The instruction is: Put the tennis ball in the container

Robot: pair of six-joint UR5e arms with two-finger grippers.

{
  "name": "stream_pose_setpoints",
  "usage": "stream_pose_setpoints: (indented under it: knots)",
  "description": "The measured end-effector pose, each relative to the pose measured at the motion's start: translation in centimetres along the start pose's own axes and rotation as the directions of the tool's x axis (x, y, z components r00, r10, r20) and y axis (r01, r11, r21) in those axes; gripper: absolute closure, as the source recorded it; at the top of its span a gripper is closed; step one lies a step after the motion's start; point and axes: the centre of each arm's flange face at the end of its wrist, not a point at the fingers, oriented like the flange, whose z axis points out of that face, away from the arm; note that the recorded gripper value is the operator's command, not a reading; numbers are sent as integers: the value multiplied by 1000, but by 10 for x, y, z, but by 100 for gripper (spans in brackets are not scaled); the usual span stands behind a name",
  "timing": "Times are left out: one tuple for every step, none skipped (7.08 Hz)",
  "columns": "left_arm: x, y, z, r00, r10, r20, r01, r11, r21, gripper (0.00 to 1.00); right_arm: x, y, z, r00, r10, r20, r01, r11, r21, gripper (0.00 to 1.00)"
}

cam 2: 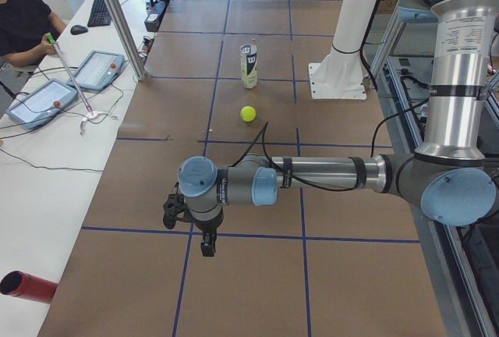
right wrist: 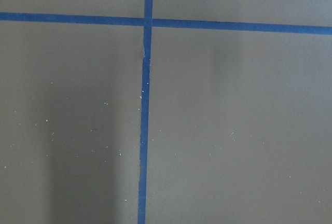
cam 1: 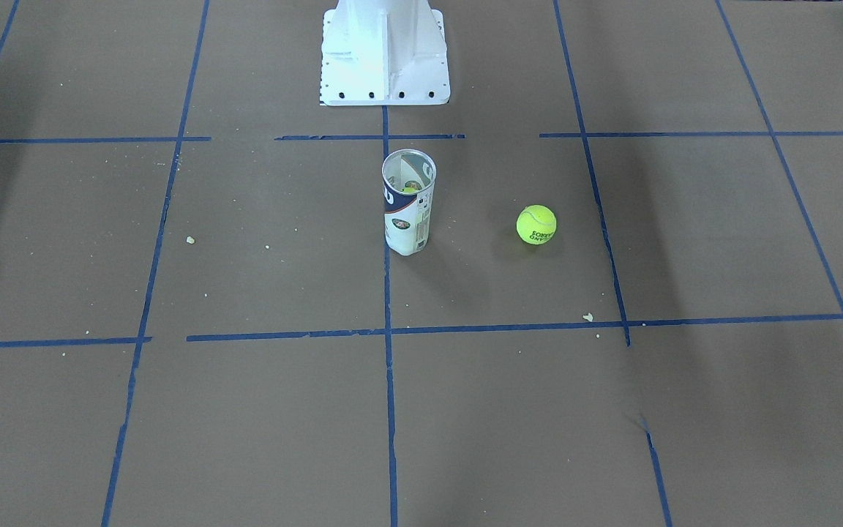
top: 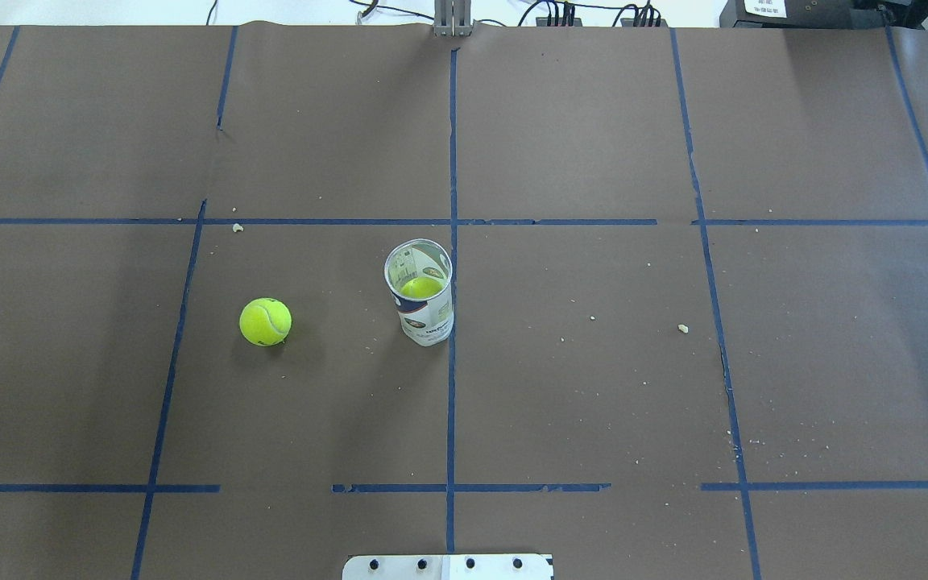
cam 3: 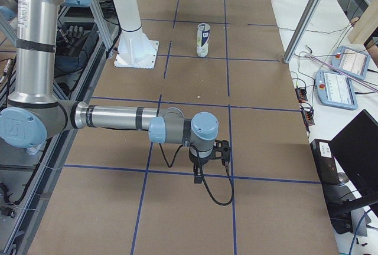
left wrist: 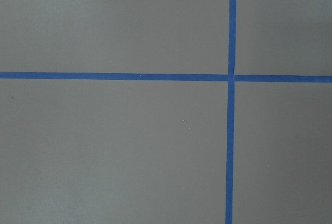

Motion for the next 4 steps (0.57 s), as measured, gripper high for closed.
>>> stream_pose_setpoints:
  knots:
    - [0,0,0,1000,0,0,0,1000,1,0,0,0,0,1000,0,0,0,1000,0,0]
    - [5,-4,-5,1000,7,0,-7,1000,10,0,0,0,0,1000,0,0,0,1000,0,0]
    - [23,-13,-19,999,32,2,-32,999,38,0,0,0,0,1000,0,0,0,1000,0,0]
    - [56,-25,-37,998,64,6,-64,995,73,0,0,0,0,1000,0,0,0,1000,0,0]
